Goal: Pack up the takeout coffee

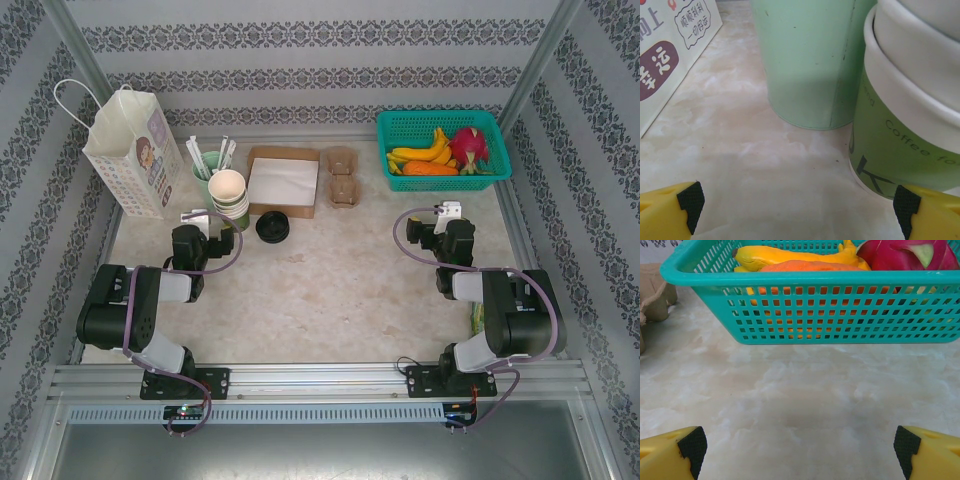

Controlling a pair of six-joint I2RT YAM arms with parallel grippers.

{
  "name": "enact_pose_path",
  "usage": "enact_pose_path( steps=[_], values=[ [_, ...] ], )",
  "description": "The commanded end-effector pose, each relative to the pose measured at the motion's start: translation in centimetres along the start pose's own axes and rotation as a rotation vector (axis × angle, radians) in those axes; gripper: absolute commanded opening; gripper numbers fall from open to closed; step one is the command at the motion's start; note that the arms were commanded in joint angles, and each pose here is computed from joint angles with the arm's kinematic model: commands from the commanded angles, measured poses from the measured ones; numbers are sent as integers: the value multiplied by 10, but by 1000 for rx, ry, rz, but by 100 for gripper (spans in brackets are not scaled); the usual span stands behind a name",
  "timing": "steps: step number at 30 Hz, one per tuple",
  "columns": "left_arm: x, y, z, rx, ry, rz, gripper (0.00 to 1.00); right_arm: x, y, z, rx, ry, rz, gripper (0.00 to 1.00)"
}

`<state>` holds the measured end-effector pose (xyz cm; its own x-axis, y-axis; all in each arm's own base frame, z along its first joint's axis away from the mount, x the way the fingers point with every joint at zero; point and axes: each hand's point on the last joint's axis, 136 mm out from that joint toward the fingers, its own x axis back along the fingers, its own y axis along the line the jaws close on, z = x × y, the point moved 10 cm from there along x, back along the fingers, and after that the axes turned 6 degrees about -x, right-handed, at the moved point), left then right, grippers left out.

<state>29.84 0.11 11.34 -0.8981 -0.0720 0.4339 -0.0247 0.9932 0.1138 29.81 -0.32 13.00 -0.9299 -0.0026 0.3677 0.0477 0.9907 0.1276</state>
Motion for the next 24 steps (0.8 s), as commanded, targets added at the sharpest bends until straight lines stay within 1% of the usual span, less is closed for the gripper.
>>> enact_pose_path(
  steps=[1, 4, 8, 10, 13, 15, 16, 18, 19, 20, 22, 24],
  values=[
    [7, 2, -19, -21, -82, 28, 99, -1, 6, -14, -4, -51, -25, 98],
    [25, 4, -26, -20, -117, 33, 99, 7, 9, -24, 9, -59, -40, 98],
    [46, 8, -24, 3, -67, -10, 99, 25, 11, -40, 7, -87, -15, 98],
    [56, 10, -20, 37, -89, -38, 99, 35, 11, -49, -43, -120, 2, 98],
    [72, 14, -16, 98, -104, -76, 99, 49, 15, -62, -109, -129, -32, 98],
    [84, 17, -17, 157, -105, -93, 99, 56, 17, -70, -171, -112, -40, 98],
    [91, 16, -18, 152, -106, -94, 99, 59, 19, -74, -202, -82, -48, 98],
    [107, 16, -21, 154, -125, -166, 99, 62, 25, -83, -251, -18, -60, 98],
    [116, 17, -24, 176, -155, -205, 99, 64, 31, -86, -262, 38, -73, 98],
    [125, 18, -27, 227, -202, -219, 99, 65, 37, -89, -266, 73, -81, 98],
    [139, 22, -32, 353, -269, -223, 99, 67, 51, -94, -271, 99, -99, 98],
    [152, 27, -37, 473, -270, -249, 99, 69, 64, -97, -300, 93, -102, 98]
  ],
)
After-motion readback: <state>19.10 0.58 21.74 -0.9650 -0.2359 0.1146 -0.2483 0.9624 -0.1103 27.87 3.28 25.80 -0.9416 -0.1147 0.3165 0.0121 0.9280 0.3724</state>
